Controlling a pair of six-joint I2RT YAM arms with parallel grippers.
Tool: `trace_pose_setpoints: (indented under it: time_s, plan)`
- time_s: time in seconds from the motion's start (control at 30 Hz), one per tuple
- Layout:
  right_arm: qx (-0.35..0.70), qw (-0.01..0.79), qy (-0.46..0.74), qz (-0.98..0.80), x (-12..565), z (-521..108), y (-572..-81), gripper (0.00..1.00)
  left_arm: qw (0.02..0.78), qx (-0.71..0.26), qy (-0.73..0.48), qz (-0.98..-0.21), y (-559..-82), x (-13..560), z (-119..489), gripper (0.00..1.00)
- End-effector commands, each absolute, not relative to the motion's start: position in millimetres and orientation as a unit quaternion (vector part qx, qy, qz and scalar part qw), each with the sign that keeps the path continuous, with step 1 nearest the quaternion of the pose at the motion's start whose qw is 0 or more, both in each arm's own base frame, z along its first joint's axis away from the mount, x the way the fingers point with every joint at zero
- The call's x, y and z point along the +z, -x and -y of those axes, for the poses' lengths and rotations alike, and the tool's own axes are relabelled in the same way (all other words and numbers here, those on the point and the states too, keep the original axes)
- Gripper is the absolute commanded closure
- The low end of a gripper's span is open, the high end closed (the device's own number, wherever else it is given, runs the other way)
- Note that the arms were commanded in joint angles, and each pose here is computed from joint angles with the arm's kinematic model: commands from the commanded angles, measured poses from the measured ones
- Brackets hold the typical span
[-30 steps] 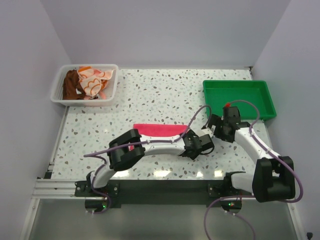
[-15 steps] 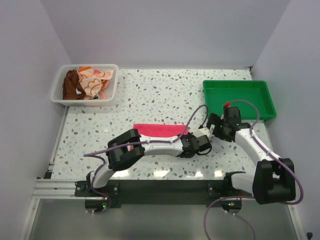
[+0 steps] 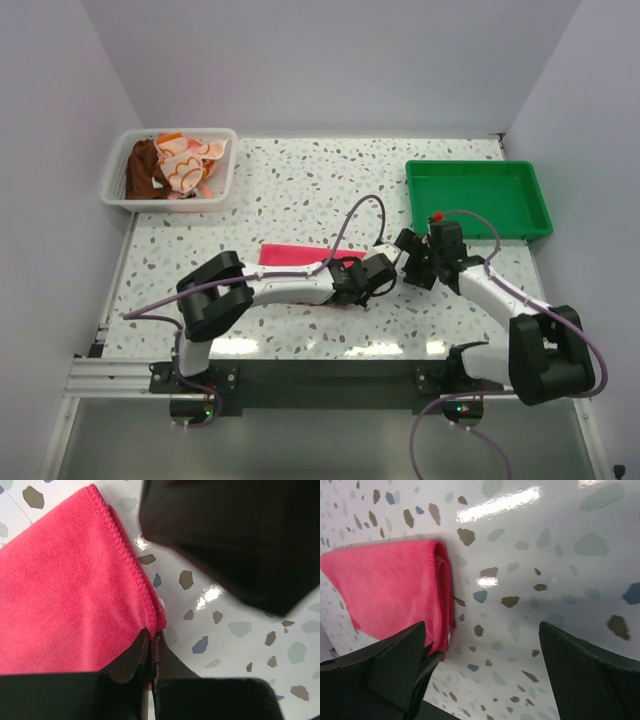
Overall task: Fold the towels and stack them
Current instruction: Neatly place the folded towel into the bin
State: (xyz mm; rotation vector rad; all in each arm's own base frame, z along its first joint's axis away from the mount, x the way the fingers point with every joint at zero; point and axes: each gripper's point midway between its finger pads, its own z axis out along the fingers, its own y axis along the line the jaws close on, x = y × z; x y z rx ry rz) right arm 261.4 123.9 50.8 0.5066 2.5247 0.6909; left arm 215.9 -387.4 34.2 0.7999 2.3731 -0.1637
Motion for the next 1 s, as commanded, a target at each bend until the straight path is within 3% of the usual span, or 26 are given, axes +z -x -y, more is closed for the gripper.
trace_pose_setpoints:
  time_s: [0.0, 0.43, 0.53, 0.63, 0.73, 0.77, 0.8, 0.87, 0.97]
  plan:
    - [0.339, 0.234, -0.210, -0.887, 66.4, -166.5, -273.0, 0.01, 0.341, -0.128, -0.281, -0.888, -219.4, 74.7, 405.9, 1.00]
    - [0.375, 0.146, -0.241, -0.883, 25.6, -209.2, -258.3, 0.01, 0.356, -0.157, -0.262, -0.883, -225.2, 94.3, 414.1, 1.00]
    - [0.379, 0.136, -0.230, -0.886, 21.6, -219.3, -256.6, 0.08, 0.351, -0.156, -0.262, -0.886, -225.1, 88.5, 416.4, 1.00]
    - [0.387, 0.131, -0.219, -0.886, 22.5, -227.5, -258.6, 0.21, 0.349, -0.162, -0.262, -0.885, -224.7, 86.5, 420.4, 1.00]
    - [0.385, 0.138, -0.207, -0.889, 26.6, -229.1, -263.5, 0.41, 0.343, -0.168, -0.260, -0.887, -223.7, 82.9, 423.7, 1.00]
    - [0.377, 0.136, -0.205, -0.893, 26.0, -227.0, -262.8, 0.56, 0.342, -0.168, -0.258, -0.888, -223.6, 82.5, 423.9, 1.00]
    - [0.375, 0.148, -0.193, -0.895, 31.3, -227.5, -268.3, 0.63, 0.341, -0.167, -0.259, -0.888, -223.5, 82.0, 423.7, 0.99]
    - [0.362, 0.158, -0.180, -0.901, 34.8, -225.9, -273.3, 0.86, 0.341, -0.167, -0.258, -0.888, -222.7, 83.1, 423.1, 0.83]
    - [0.347, 0.167, -0.160, -0.909, 40.3, -223.7, -279.2, 1.00, 0.349, -0.173, -0.256, -0.885, -223.6, 92.4, 421.8, 0.59]
